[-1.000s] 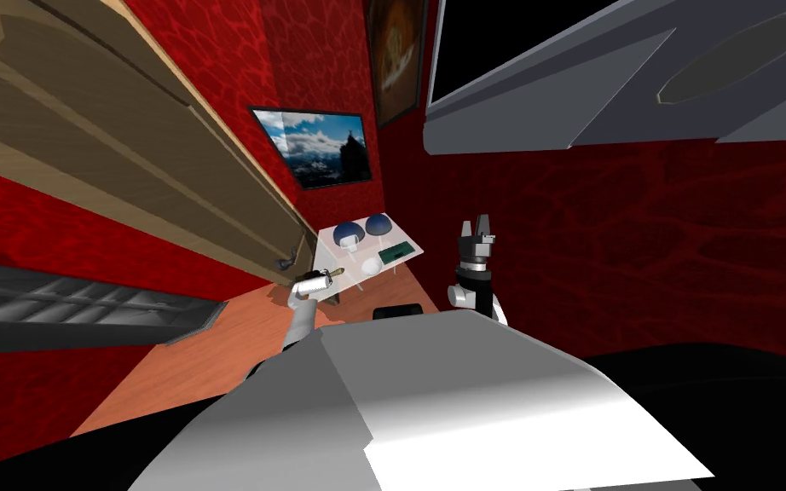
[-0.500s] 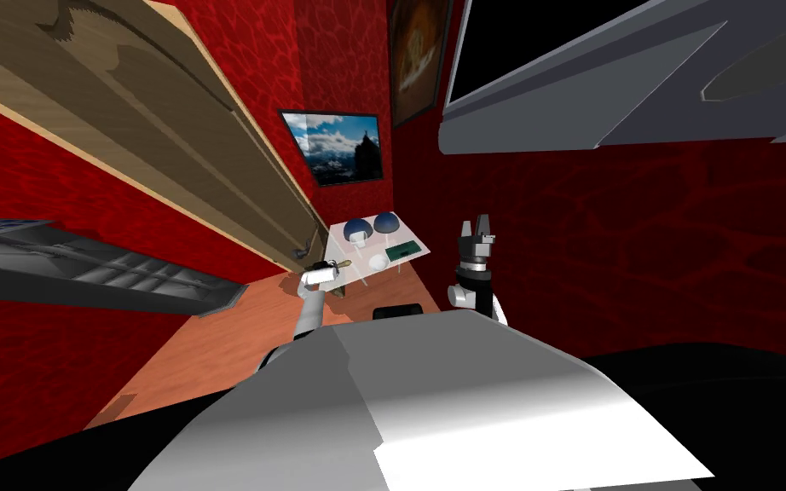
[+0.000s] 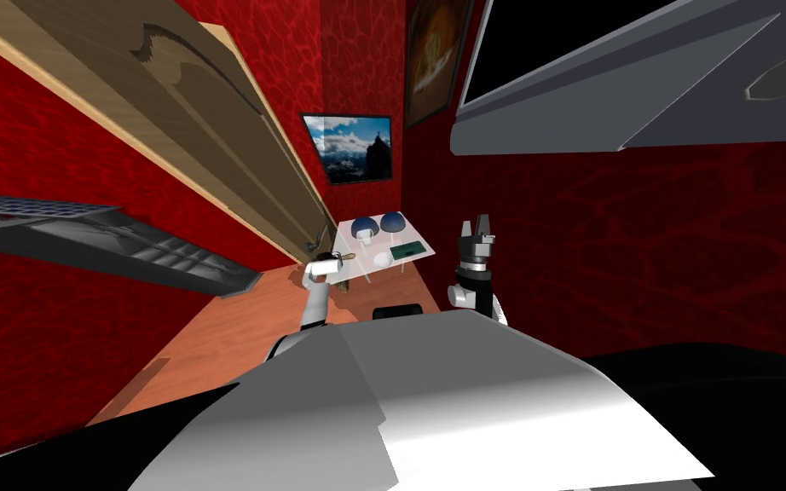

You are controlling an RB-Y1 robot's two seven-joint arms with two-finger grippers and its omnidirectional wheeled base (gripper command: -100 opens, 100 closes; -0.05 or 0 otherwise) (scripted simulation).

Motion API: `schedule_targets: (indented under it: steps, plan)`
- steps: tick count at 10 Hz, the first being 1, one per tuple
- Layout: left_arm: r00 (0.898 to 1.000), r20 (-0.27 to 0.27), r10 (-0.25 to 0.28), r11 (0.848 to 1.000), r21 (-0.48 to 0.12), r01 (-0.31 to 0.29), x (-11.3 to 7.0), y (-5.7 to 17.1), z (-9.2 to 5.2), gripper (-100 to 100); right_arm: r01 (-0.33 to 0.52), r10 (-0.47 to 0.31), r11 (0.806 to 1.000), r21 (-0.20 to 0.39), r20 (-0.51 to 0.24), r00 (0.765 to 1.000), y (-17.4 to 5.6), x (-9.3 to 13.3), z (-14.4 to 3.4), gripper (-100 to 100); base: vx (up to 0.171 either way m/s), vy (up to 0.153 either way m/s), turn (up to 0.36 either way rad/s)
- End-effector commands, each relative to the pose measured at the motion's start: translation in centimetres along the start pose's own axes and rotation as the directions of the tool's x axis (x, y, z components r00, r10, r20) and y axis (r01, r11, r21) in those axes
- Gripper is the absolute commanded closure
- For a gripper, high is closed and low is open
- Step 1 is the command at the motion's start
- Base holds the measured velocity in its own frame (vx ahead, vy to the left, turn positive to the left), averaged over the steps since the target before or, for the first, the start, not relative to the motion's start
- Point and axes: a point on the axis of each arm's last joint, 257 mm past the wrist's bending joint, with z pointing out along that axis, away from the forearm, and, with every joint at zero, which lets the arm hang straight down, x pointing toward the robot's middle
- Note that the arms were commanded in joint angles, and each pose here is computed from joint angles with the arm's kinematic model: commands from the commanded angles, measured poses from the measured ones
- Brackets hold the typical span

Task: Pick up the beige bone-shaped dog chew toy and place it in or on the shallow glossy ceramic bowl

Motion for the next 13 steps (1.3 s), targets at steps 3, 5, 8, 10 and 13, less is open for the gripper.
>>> schedule_targets:
  steps: [3, 5, 8, 10, 13]
  plan:
    - [0.999, 0.008, 0.042, 0.999, -0.017, -0.042, 0.4, -0.8, -0.8, 100, 0.0, 0.0, 1.0, 0.0, 0.0, 1.0, 0.0, 0.0, 0.0, 0, 0.037, -0.067, 0.06]
    - [0.998, 0.019, 0.06, 0.997, -0.047, -0.059, 0.2, -0.2, -1.2, 100, 0.0, 0.0, 1.0, 0.0, 0.0, 1.0, 0.0, 0.0, 0.0, 0, 0.088, -0.103, 0.024]
    - [0.996, 0.038, 0.083, 0.99, -0.117, -0.078, -0.4, 1.8, -1.7, 100, 0.0, 0.0, 1.0, 0.0, 0.0, 1.0, 0.0, 0.0, 0.0, 0, 0.087, -0.135, -0.001]
    - [0.994, 0.047, 0.095, 0.981, -0.174, -0.086, -0.8, 3.8, -2.1, 100, 0.0, 0.0, 1.0, 0.0, 0.0, 1.0, 0.0, 0.0, 0.0, 0, 0.125, -0.151, -0.014]
    - [0.994, 0.048, 0.102, 0.96, -0.266, -0.086, -0.7, 7.1, -2.9, 100, 0.0, 0.0, 1.0, 0.0, 0.0, 1.0, 0.0, 0.0, 0.0, 0, 0.112, -0.139, -0.029]
